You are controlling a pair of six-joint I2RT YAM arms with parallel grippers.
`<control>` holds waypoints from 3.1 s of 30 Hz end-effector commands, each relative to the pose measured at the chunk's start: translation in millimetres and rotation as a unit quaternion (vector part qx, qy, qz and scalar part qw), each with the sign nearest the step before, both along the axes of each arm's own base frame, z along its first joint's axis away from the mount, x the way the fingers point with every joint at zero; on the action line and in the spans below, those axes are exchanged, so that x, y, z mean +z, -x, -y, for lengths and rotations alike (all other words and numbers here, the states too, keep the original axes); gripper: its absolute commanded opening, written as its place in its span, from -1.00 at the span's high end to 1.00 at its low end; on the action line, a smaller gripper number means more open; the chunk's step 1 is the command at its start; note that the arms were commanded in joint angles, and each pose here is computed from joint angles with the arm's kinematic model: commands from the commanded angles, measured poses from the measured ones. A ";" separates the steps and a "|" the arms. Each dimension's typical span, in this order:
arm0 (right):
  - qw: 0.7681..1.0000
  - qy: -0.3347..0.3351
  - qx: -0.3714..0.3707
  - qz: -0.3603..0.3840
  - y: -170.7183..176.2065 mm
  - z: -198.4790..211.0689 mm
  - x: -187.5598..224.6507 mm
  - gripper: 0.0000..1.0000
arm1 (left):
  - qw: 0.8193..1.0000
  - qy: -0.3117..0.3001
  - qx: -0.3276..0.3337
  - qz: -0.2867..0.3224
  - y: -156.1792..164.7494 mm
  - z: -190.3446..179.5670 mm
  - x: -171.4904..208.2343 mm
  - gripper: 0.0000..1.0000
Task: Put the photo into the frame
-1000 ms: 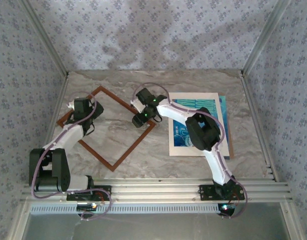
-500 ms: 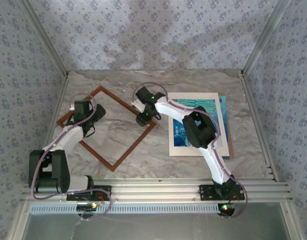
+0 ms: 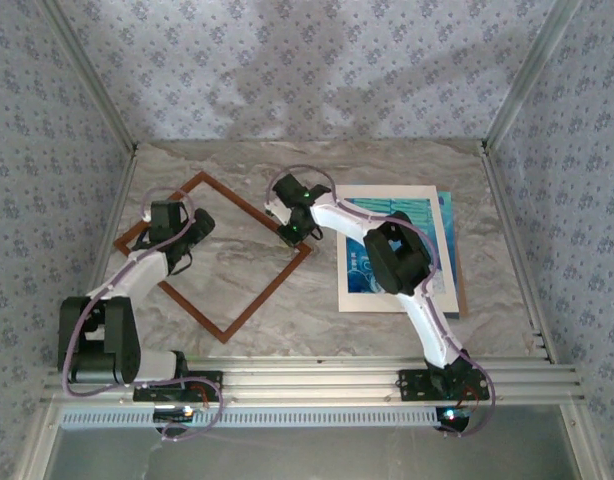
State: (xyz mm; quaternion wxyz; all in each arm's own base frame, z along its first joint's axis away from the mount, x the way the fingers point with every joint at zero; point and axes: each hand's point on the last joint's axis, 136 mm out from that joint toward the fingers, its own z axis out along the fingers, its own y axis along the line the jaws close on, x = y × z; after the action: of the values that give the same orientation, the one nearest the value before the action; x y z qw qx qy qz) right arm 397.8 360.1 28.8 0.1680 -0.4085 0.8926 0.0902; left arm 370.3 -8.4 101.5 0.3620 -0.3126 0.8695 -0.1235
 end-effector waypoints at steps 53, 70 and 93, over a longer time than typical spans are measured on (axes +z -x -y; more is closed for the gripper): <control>0.895 -0.036 -0.444 -0.001 49.2 204.6 79.1 -0.27 | 0.961 0.041 -0.273 -0.007 -39.0 201.8 42.1 -0.97; 0.714 -0.067 -0.696 -0.029 69.6 441.5 29.4 -0.45 | 0.855 0.095 -0.505 -0.070 11.3 391.9 35.0 -0.97; 0.807 -0.049 -0.582 -0.084 8.1 372.3 -0.1 -0.45 | 0.868 0.062 -0.483 -0.091 9.9 370.2 16.9 -0.97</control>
State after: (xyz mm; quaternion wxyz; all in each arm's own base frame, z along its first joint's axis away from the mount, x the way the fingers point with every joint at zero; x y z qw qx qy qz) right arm 389.6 -19.2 30.1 0.1525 0.2235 0.9614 0.0491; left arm 362.2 -382.1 115.3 0.1566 0.1088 0.9318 -0.3088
